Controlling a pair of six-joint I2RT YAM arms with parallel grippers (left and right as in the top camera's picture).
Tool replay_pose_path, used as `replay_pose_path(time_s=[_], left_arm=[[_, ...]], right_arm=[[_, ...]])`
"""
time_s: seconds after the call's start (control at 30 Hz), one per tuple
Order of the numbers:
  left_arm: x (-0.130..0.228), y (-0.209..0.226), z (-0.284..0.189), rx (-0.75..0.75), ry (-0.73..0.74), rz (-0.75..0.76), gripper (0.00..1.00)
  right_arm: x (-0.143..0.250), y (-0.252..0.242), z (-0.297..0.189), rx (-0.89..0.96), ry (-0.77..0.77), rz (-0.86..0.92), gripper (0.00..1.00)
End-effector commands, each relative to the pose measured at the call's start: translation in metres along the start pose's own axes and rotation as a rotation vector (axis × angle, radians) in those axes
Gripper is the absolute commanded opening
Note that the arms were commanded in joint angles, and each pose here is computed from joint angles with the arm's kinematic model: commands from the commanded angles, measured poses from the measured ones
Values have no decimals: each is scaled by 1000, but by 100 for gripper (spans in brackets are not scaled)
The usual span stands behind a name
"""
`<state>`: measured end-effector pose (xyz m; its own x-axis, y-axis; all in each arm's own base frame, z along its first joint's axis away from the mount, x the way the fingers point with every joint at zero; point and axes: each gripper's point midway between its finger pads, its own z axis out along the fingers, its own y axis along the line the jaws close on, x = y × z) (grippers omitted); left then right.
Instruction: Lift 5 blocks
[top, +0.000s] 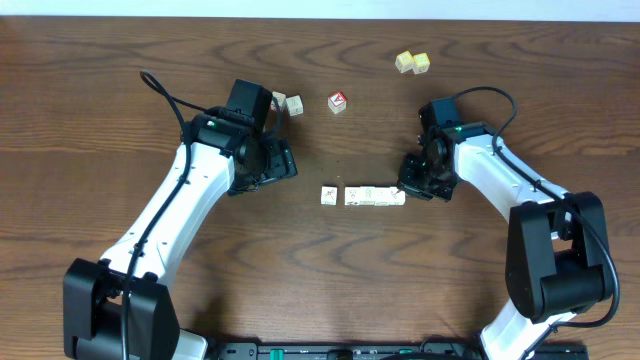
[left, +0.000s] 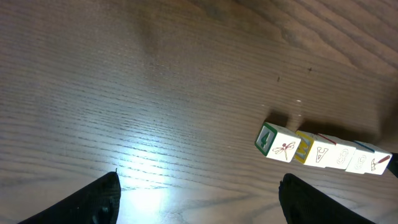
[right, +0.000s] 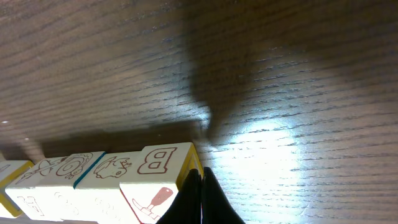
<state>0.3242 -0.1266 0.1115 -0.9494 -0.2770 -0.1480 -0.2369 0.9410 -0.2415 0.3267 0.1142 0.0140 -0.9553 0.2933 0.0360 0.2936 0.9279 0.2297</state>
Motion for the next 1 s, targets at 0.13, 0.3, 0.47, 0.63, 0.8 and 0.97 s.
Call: replay_pose_path(time_s=[0.13,0.3,0.47,0.63,0.8,0.97], left_arm=[[0,5,3,-23,3,-7,82],[0,5,3,-22,3,-7,82],[0,5,3,-23,3,-7,82],[0,5,3,-23,3,-7,82],[0,5,3,-23,3,-7,82],[0,5,3,-23,3,-6,82]], right_arm=[[5,9,4,-19,9,-2,1],[5,11,4,-21,7,-1,1],[6,11,4,-21,8,-3,1],[8,14,5,-21,10,-5,1],[10,20,7,-20,2,-14,1],[9,21,7,-21,-4,-17,1]])
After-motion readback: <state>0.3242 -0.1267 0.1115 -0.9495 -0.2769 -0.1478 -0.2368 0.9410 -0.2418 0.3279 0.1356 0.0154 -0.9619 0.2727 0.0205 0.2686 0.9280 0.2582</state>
